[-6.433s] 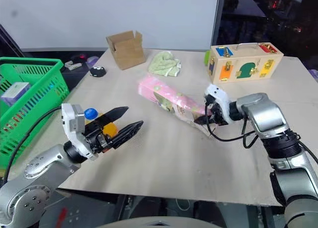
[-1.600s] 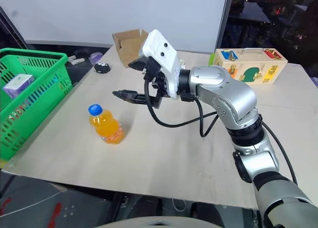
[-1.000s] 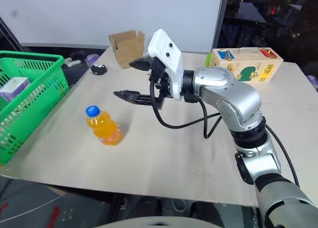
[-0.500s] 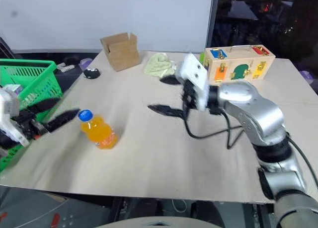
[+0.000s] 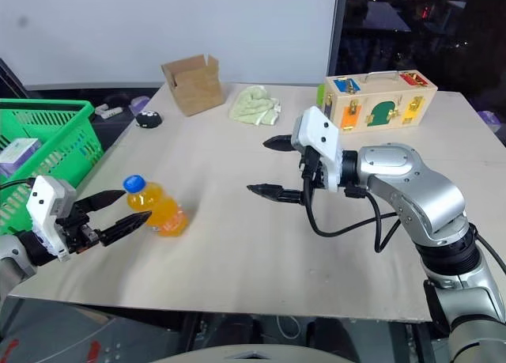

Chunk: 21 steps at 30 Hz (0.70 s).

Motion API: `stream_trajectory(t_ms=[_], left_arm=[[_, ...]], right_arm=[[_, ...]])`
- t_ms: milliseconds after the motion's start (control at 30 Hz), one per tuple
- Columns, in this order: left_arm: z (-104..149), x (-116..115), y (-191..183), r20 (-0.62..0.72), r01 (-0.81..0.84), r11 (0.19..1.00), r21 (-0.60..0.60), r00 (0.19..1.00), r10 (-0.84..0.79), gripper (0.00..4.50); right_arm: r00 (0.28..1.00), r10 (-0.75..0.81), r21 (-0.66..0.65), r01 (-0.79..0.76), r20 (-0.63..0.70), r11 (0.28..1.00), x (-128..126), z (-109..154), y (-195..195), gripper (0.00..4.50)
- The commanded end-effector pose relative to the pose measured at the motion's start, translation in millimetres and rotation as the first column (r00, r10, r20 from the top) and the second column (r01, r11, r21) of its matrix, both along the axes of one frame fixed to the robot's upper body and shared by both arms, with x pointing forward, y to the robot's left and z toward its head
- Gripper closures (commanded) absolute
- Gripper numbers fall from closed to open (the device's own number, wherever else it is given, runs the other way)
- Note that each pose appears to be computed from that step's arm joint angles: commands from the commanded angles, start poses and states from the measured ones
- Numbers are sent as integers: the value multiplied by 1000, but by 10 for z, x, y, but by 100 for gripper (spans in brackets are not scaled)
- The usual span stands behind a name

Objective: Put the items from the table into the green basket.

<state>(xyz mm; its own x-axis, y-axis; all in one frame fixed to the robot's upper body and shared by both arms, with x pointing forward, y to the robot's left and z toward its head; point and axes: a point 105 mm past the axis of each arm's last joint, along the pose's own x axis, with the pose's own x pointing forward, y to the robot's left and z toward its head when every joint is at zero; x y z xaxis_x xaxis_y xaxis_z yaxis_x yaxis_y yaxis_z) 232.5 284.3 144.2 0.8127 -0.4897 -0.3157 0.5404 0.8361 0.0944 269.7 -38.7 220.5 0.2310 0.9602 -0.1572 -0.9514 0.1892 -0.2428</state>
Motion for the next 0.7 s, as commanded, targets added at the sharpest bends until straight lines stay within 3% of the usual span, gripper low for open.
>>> stream_trajectory(t_ms=[33,400,500,600,700], left_arm=[[52,87,-54,50,13,1000,26,999,-14,3],[-206,260,-124,38,-13,1000,23,999,12,3],[-275,295,-153,31,-1,1000,11,1000,0,90],[-300,330,-175,41,0,1000,-3,999,0,210],[-213,321,-203,76,10,998,-54,997,-6,224]], right_arm=[[999,-4,27,2,54,1000,-26,111,-22,0],[996,59,-4,-59,70,998,-136,87,-22,0],[995,65,-1,-65,72,998,-148,101,-4,0],[994,79,5,-79,74,997,-164,118,33,0],[989,120,10,-121,82,993,-200,151,90,0]])
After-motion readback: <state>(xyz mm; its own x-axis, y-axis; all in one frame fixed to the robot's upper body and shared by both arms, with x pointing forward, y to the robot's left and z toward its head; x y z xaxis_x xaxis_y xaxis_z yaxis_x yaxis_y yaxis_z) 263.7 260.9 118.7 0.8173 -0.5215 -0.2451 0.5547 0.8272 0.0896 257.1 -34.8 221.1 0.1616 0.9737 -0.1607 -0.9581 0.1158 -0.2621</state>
